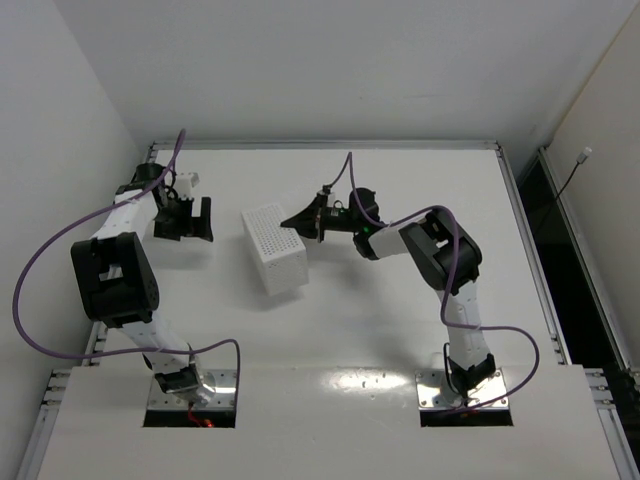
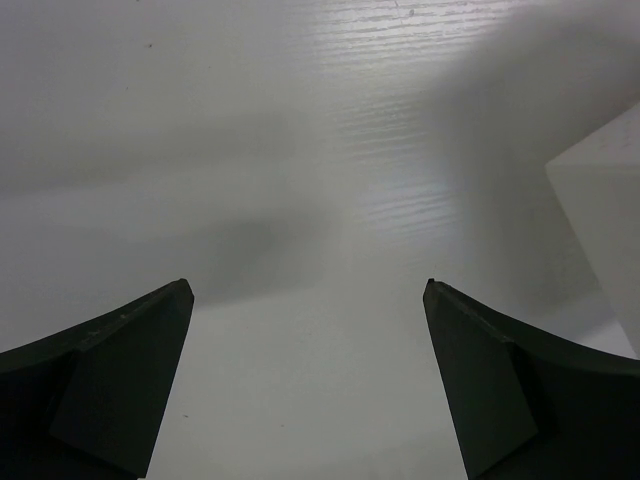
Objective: Build the wood block tower
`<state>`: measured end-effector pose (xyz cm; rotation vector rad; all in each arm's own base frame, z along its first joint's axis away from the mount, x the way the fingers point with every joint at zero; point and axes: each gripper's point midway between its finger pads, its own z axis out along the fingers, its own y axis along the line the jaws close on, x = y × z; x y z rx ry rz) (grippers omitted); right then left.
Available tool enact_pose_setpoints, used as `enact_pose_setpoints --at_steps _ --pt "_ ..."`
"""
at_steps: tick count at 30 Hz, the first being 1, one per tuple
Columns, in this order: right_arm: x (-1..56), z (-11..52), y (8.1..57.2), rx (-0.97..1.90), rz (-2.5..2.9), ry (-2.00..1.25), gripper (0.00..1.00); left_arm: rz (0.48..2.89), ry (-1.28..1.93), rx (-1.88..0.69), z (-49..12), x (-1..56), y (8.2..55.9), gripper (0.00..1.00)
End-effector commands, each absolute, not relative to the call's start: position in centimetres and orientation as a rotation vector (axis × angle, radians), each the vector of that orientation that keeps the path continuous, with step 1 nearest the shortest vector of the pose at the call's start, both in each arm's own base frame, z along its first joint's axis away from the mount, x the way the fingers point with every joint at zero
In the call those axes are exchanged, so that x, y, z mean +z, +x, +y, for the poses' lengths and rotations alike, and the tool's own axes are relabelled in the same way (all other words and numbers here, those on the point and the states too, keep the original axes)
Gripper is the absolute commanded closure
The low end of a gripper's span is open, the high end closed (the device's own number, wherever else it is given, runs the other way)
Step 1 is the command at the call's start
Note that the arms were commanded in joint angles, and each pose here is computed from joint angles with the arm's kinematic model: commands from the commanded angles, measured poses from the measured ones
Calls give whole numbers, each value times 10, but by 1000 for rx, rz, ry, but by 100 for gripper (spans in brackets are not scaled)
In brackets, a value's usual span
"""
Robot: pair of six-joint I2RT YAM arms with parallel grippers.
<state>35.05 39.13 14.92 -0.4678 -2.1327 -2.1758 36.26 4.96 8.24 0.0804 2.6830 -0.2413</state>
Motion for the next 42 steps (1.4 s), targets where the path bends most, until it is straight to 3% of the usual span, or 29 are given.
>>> enact_pose_setpoints --at_steps 1,3,6,11,15,20,27,32,42 --pt "261 387 359 -2194 -1669 -678 100 2689 90 -221 56 83 363 0" --pt "235 398 344 -2055 -1710 -699 100 2693 87 -207 58 83 360 0" --pt "252 382 370 -2193 -1672 -696 100 2708 93 -185 60 82 357 0" --pt "218 408 332 -2048 -1680 -714 100 2710 93 -185 61 81 359 0" --pt "273 373 394 -2292 -1658 -665 100 2693 106 -162 65 87 364 0" --pt "215 419 320 -2117 -1654 -694 100 2737 104 -214 59 72 359 0" --pt "274 401 373 -2346 -1545 -654 100 2745 115 -202 61 76 358 0" --pt "249 405 355 -2266 -1566 -698 100 2754 114 -206 61 73 358 0" --pt "337 393 359 -2709 -1503 -332 100 2730 121 -224 58 75 360 0"
